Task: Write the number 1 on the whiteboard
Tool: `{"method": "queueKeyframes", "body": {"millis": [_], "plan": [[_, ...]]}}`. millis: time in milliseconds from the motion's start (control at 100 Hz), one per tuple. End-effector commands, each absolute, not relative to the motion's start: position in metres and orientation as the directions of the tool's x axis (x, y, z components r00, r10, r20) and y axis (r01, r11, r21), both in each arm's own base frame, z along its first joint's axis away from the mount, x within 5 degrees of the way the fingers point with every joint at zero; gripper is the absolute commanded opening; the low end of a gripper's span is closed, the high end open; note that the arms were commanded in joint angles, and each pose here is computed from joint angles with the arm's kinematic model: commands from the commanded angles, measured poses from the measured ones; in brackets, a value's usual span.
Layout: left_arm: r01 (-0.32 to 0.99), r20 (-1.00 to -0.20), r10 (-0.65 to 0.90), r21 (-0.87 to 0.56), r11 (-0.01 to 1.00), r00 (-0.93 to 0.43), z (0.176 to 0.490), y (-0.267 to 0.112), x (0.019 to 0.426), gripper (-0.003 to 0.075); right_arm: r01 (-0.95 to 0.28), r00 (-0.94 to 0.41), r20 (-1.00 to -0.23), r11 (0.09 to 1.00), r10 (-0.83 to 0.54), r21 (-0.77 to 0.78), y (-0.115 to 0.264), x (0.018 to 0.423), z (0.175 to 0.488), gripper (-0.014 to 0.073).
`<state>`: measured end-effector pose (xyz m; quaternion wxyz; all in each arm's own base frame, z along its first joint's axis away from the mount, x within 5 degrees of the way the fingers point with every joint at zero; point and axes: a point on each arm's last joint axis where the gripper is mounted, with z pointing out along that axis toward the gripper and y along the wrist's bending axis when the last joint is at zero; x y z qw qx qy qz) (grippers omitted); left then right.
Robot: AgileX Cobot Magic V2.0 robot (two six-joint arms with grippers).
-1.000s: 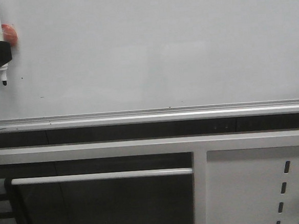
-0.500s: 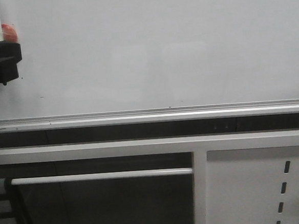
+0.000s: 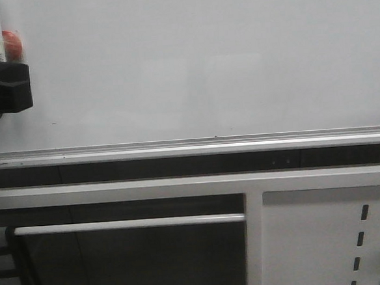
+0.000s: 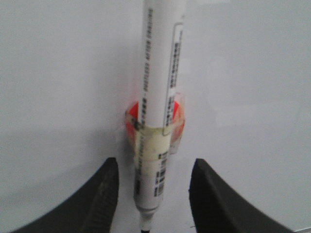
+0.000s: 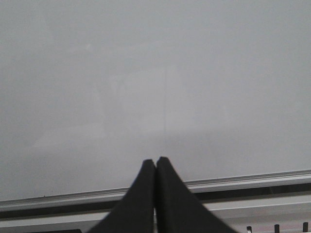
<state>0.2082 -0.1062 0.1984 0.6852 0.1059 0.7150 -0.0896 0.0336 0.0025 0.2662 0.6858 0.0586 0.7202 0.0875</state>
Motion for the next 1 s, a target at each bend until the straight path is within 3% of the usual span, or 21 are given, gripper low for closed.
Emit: {"method": "queueKeyframes", "body": {"millis": [0, 130, 280, 850, 990], "plan": [[0.260, -0.997, -0.031, -0.010, 0.966, 0.077, 0.216, -0.108, 0.211, 0.0235, -0.055, 0.084, -0.978, 0.981, 0.189, 0.184, 0.002, 0.028, 0.286, -0.0071], [0.259, -0.997, -0.031, -0.011, 0.966, 0.077, 0.216, -0.108, 0.211, 0.0146, -0.055, 0.084, -0.978, 0.981, 0.189, 0.184, 0.002, 0.028, 0.286, -0.0071], [0.249, -0.997, -0.036, -0.017, 0.968, 0.073, 0.216, -0.107, 0.211, -0.0018, -0.055, 0.084, -0.978, 0.981, 0.189, 0.184, 0.002, 0.028, 0.286, -0.0071], [0.372, -0.996, 0.001, 0.034, 0.928, 0.088, 0.218, -0.118, 0.206, -0.0018, -0.069, 0.104, -0.971, 0.976, 0.214, 0.207, 0.002, 0.027, 0.288, -0.0071], [0.391, -0.999, 0.019, 0.035, 0.920, 0.043, 0.218, -0.118, 0.204, -0.0018, -0.054, 0.011, -0.980, 0.978, 0.201, 0.200, 0.003, 0.032, 0.289, -0.0071]]}}
